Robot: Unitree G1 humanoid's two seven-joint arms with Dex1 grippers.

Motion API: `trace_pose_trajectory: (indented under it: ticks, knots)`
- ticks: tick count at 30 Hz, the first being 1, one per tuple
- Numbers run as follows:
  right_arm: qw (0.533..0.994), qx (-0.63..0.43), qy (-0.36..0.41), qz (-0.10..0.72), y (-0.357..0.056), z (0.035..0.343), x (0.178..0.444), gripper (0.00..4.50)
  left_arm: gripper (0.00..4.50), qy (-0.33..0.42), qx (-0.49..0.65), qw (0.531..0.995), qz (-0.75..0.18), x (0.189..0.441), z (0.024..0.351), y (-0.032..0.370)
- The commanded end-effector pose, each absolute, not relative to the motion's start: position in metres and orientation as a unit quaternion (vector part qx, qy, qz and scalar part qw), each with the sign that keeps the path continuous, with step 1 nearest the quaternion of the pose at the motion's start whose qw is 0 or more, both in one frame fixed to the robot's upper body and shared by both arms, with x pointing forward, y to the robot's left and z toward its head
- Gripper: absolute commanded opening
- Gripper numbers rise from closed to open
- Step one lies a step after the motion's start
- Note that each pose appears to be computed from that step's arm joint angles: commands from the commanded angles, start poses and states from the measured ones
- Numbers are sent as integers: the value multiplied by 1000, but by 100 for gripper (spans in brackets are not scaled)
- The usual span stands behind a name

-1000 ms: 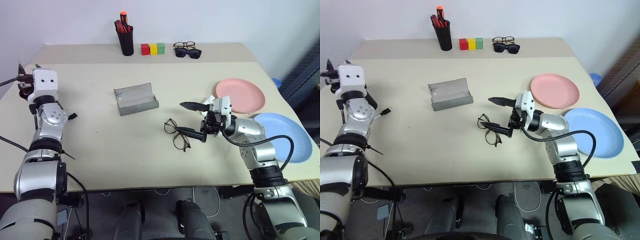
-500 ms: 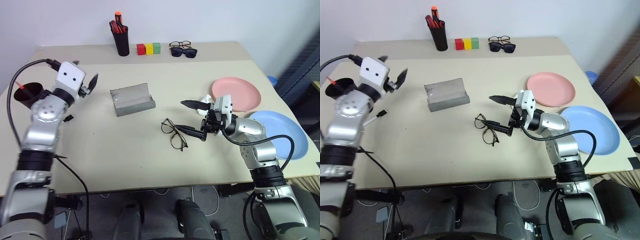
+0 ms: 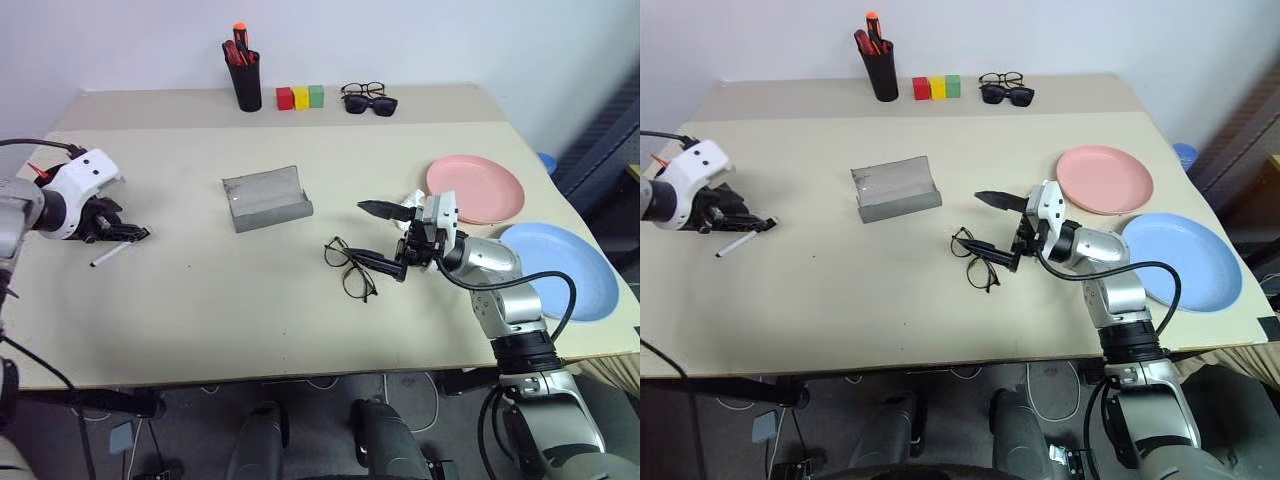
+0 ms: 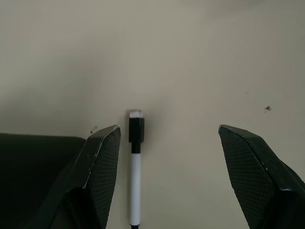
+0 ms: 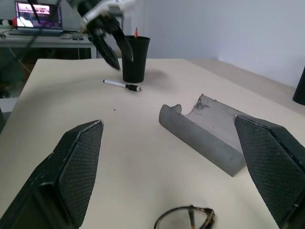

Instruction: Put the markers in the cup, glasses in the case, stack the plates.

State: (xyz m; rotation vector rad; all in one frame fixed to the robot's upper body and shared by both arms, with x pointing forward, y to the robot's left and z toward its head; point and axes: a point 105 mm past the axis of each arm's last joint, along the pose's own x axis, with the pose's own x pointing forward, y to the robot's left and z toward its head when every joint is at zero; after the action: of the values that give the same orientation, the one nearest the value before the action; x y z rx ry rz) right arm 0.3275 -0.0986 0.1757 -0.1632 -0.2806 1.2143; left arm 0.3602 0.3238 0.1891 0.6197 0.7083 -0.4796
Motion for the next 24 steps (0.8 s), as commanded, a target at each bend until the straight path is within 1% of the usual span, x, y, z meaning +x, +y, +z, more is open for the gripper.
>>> trace_pose_trajectory:
  ticks: [1, 5, 10, 17, 24]
  knots:
    - [806, -85, -161, 563, -100, 189, 321, 450, 331, 349, 309, 861, -205, 366, 192, 329]
    - [792, -73, -168, 582, -98, 196, 309, 450, 331, 365, 311, 858, -183, 375, 185, 331]
    - [770, -66, -167, 612, -89, 199, 297, 450, 331, 367, 306, 863, -165, 382, 184, 335]
    - [757, -74, -163, 628, -83, 194, 297, 450, 331, 374, 303, 863, -153, 387, 181, 338]
    - [753, -78, -154, 635, -80, 181, 300, 450, 331, 396, 306, 858, -118, 388, 170, 347]
